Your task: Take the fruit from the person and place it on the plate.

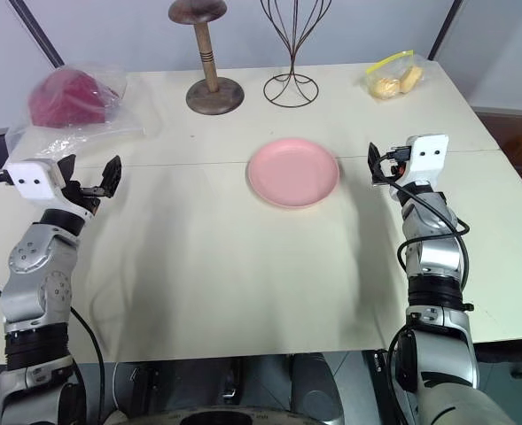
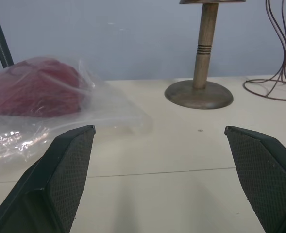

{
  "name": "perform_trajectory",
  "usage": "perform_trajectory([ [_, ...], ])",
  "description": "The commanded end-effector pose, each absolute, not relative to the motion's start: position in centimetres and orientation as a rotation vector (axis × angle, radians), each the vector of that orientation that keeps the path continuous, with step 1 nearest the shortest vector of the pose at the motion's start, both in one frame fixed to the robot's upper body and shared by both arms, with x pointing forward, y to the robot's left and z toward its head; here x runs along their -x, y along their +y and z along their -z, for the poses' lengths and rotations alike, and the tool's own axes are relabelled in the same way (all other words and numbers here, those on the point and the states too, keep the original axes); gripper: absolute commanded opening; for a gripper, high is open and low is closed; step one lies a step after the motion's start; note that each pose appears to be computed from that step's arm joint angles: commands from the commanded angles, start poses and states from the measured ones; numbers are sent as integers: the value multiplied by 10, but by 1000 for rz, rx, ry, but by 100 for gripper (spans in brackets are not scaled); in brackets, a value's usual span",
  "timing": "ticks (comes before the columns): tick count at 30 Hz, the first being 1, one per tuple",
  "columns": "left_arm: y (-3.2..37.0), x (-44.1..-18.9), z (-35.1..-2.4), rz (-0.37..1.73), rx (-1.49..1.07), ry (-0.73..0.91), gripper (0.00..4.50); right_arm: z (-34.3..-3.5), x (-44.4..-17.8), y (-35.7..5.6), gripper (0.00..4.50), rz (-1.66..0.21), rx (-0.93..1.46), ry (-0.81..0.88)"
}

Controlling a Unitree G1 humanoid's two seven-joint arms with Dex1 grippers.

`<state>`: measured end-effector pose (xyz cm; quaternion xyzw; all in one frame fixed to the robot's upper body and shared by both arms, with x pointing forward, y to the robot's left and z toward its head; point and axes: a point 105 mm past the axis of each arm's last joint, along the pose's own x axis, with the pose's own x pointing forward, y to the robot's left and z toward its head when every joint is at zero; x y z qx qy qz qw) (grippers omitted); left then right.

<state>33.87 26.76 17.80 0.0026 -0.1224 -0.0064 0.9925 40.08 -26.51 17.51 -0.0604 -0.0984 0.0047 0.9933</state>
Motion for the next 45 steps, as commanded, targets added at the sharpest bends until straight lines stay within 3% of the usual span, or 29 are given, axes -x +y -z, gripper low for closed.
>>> perform_trajectory([
  [1,264,-337,-192,29,7,-303,450,-191,-401,-263,446,-13,131,-256],
  [45,267,-339,-194,17,-18,-317,450,-194,-402,-260,446,-22,141,-261],
])
